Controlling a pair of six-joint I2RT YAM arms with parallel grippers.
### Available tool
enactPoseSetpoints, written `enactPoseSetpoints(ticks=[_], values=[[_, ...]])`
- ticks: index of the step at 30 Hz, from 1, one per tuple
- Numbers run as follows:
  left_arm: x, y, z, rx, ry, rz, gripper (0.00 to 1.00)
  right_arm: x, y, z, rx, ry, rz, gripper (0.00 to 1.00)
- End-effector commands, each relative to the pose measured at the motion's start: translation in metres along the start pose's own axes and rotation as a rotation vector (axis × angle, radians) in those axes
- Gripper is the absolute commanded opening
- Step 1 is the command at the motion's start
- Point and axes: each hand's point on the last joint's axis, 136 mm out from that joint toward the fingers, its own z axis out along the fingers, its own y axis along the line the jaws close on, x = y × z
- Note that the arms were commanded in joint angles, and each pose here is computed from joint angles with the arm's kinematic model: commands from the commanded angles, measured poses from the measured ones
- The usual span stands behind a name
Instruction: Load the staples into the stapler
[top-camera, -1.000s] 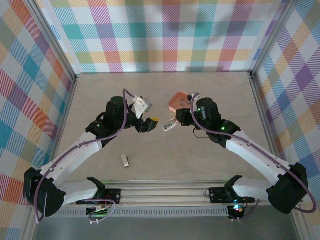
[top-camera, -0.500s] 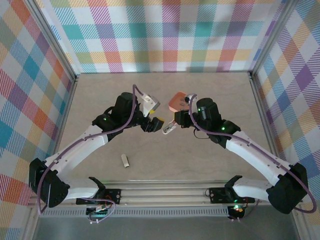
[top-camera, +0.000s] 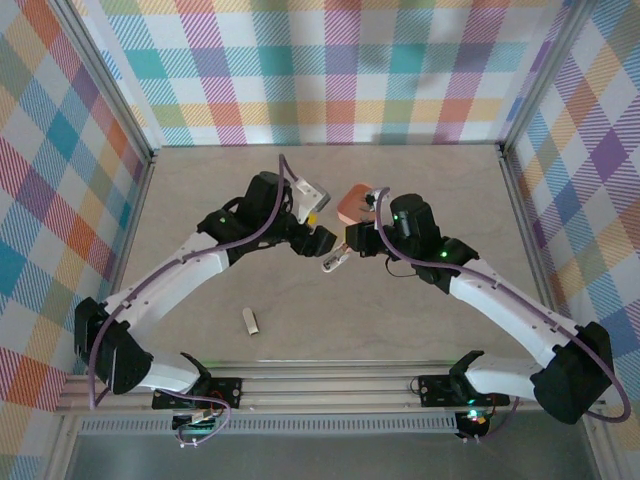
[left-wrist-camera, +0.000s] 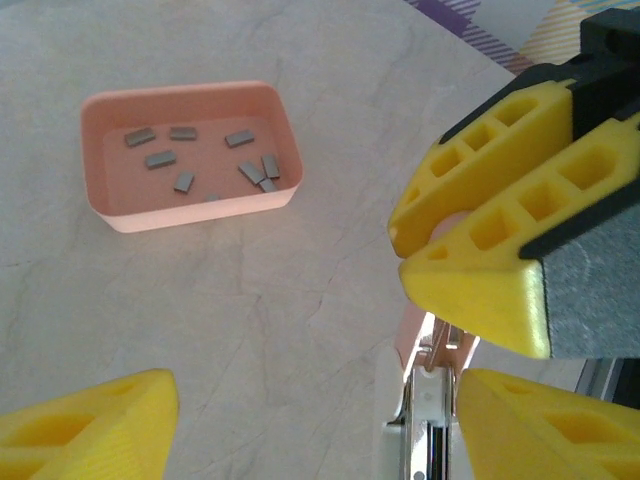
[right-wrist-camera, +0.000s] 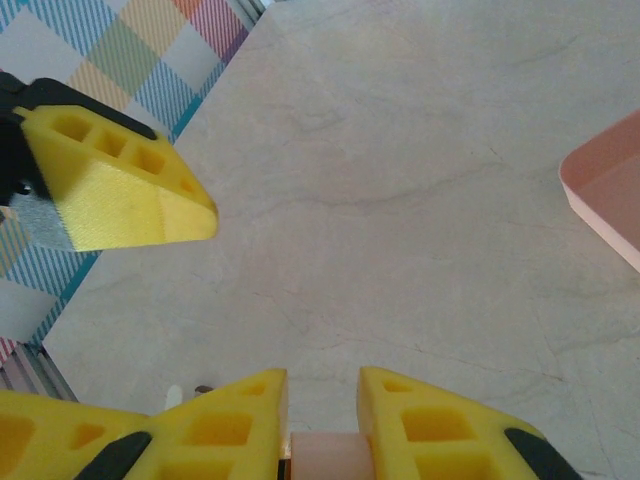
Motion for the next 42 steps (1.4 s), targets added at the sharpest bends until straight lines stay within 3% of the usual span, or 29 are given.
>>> enactPoseSetpoints(ticks=[1, 14, 25, 34, 42], values=[[0.006, -0.014, 0.004, 0.051, 0.048, -0.017, 0.73, -0.014, 0.012, -0.003, -0.039, -0.027, 0.014, 0.20], [0.025, -0.040, 0.020, 0.173, 0.092, 0.108, 0.68, -0.026, 0.013, -0.003, -0.103, -0.025, 0.154, 0.19], [0.030, -0.034, 0.027, 0.139, 0.106, 0.109, 0.62, -0.033, 0.020, -0.005, -0.140, -0.038, 0.167, 0.19], [0.026, -0.037, 0.028, 0.145, 0.081, 0.109, 0.49, -0.033, 0.023, -0.008, -0.158, -0.041, 0.177, 0.19], [0.021, -0.029, 0.024, 0.086, 0.052, 0.094, 0.31, -0.029, 0.021, -0.012, -0.148, -0.045, 0.176, 0.20]])
